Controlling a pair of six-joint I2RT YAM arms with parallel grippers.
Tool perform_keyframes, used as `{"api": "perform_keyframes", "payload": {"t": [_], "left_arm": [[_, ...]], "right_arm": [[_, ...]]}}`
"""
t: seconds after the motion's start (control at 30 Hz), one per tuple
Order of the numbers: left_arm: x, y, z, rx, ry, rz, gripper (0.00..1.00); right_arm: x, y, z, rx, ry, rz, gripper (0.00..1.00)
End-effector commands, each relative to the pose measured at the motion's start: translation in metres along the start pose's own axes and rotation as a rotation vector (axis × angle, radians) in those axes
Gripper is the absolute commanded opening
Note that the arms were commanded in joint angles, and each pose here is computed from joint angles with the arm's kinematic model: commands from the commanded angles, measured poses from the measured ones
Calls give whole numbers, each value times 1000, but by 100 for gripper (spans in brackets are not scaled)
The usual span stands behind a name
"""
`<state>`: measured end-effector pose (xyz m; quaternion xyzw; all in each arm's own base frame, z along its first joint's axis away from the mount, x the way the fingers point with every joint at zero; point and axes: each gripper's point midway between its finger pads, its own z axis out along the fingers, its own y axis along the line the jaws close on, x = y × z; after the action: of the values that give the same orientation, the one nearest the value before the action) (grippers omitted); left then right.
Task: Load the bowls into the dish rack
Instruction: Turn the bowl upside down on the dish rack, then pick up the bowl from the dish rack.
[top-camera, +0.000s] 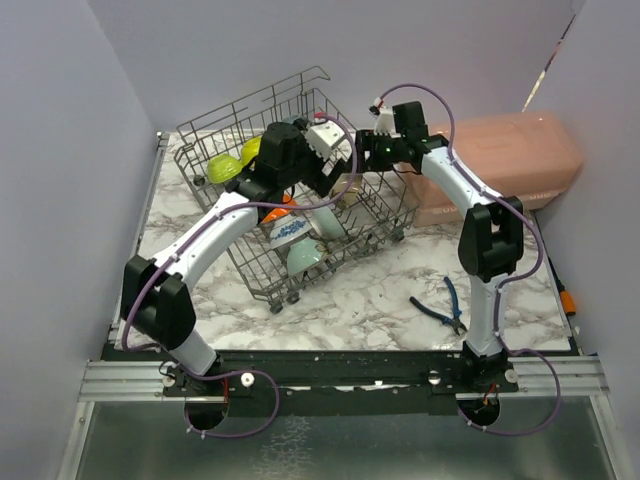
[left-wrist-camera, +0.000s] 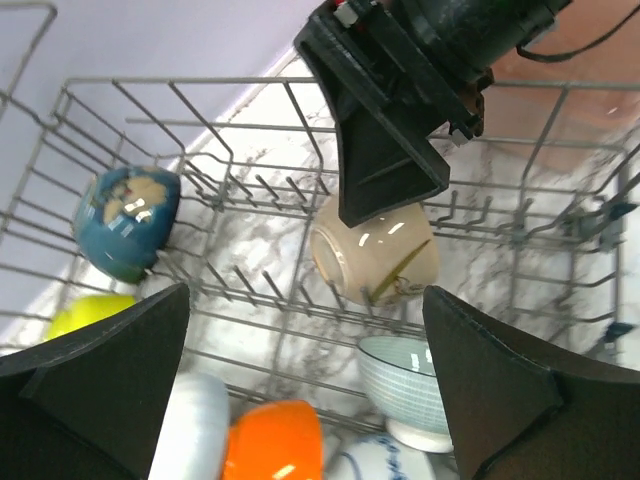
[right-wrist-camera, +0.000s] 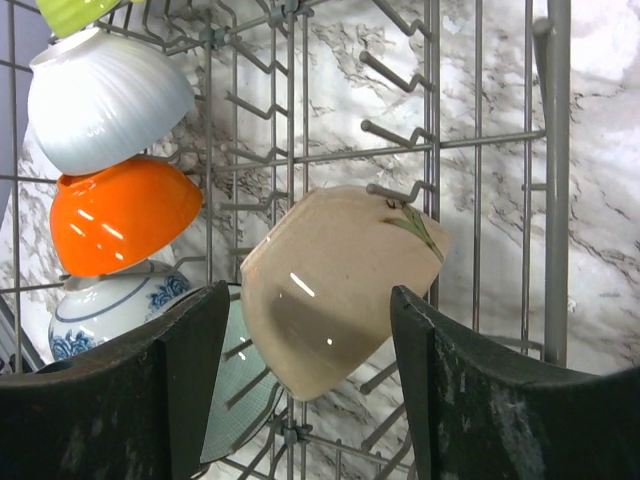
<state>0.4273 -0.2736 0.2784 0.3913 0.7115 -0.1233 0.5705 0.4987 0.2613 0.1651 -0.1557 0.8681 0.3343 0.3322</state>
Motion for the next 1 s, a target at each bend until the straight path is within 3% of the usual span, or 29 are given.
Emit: {"api": "perform_keyframes", "payload": {"t": [0.0, 0.13, 0.33, 0.6, 0.77, 0.97], "left_arm": [[17, -8, -20, -62, 40, -296, 99], [30, -22, -30, -83, 82, -534, 99], [66, -38, -27, -154, 216, -772, 99], [102, -48, -13, -224, 387, -834, 99], [92, -26, -20, -299, 343, -810, 99], [94, 15, -46, -365, 294, -894, 99]], "right_arm": [[4, -7, -24, 69, 9, -9, 70], [4, -7, -35, 100, 0, -27, 71], [8, -1, -52, 119, -15, -32, 74], [13, 26, -67, 33, -2, -71, 74], [40, 68, -50, -118, 88, -117, 67], [67, 102, -28, -214, 175, -140, 55]]}}
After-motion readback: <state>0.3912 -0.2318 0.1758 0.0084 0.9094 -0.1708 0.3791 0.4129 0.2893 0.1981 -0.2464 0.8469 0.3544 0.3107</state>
